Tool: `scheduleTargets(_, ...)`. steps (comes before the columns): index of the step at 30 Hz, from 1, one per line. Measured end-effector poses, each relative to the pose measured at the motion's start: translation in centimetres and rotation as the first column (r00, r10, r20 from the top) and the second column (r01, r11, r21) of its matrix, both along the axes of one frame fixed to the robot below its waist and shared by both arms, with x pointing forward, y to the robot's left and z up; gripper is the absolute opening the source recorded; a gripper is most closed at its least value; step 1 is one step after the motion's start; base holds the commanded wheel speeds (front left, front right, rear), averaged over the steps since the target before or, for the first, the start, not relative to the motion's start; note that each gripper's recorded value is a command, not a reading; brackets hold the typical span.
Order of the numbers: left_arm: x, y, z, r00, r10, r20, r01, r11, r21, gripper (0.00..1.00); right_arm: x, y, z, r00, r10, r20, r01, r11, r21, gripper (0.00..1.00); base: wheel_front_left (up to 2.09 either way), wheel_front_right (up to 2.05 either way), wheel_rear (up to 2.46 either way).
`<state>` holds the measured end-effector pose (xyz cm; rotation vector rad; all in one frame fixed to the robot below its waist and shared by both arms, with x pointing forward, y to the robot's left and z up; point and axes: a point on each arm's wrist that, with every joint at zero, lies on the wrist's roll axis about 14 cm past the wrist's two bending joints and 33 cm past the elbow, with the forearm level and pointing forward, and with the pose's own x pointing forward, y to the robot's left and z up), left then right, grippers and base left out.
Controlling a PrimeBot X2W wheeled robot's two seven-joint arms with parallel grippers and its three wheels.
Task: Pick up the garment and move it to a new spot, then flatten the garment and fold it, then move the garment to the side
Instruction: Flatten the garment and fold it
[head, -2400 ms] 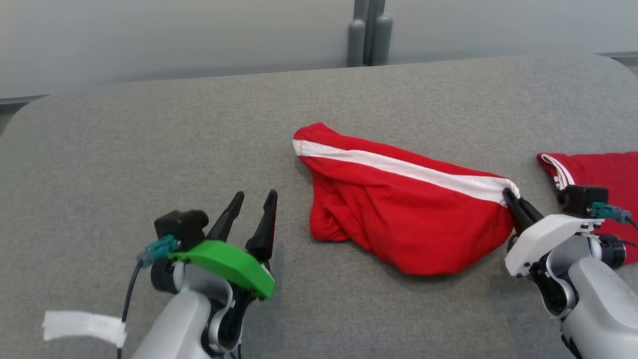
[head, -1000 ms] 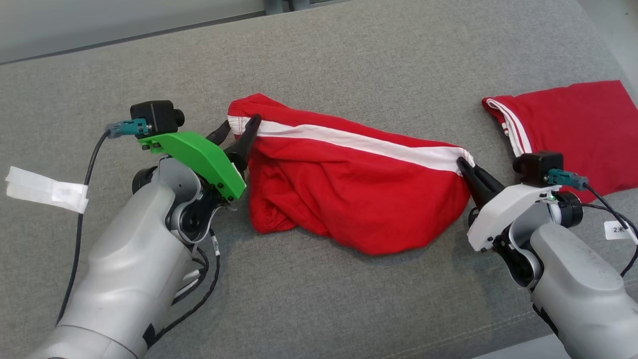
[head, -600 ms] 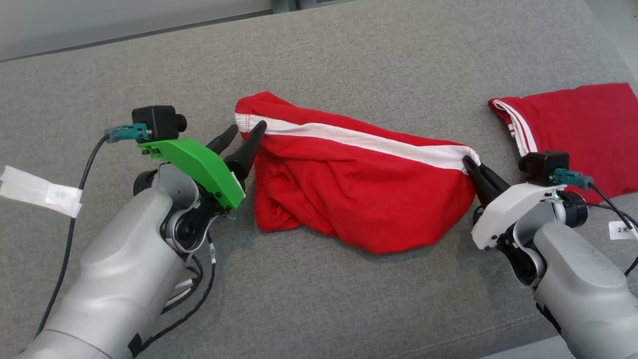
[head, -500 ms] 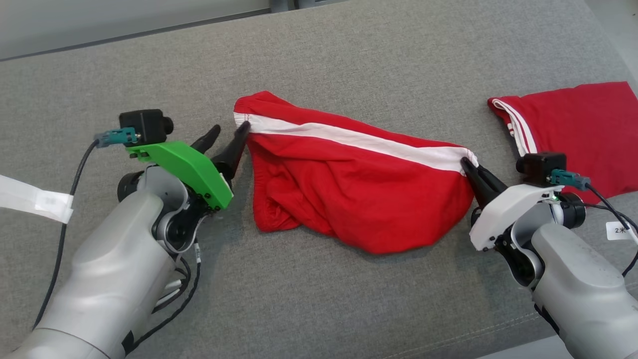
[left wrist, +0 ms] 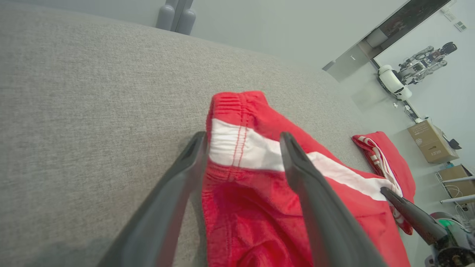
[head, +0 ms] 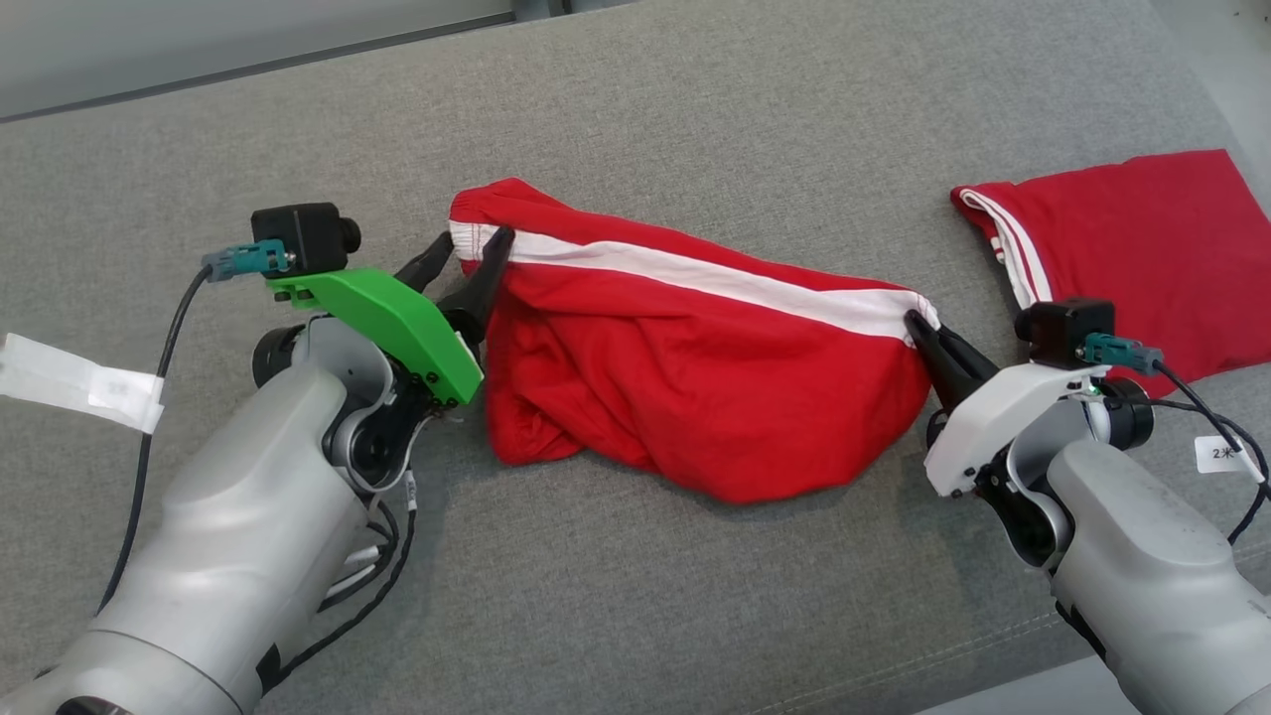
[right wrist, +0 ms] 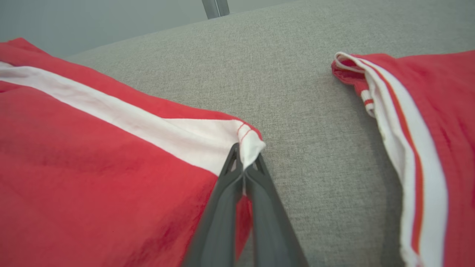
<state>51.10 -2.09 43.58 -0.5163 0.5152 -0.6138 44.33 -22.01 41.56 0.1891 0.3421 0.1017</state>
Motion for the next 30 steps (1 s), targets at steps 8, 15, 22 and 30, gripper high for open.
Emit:
scheduleTargets(8, -0.9, -1.3, 1.4, 0.999, -0.047, 0.013, 0.048, 0.998, -0.047, 0.88, -0.2, 0.1, 0.0, 1.000, -0.003, 0.000, 0.003, 1.000, 0.007, 0.00, 0.00, 0.00, 0.00)
scheduleTargets(15, -1.5, -1.4, 0.8, 0.997, -0.071, 0.015, 0.071, 0.997, -0.023, 0.69, -0.4, 0.1, 0.0, 1.000, -0.002, -0.002, 0.002, 1.000, 0.009, 0.00, 0.00, 0.00, 0.00)
scheduleTargets(22, -1.0, -2.4, 0.4, 0.995, -0.089, 0.035, 0.089, 0.996, 0.003, 0.68, -0.2, -0.1, 0.3, 1.000, -0.007, 0.006, 0.007, 1.000, 0.007, 0.00, 0.00, 0.00, 0.00)
scheduleTargets(30, -0.9, -2.8, 0.0, 0.994, -0.096, 0.053, 0.095, 0.995, 0.027, 0.07, -0.2, -0.6, 0.5, 1.000, -0.019, 0.017, 0.019, 1.000, 0.006, 0.00, 0.00, 0.00, 0.00)
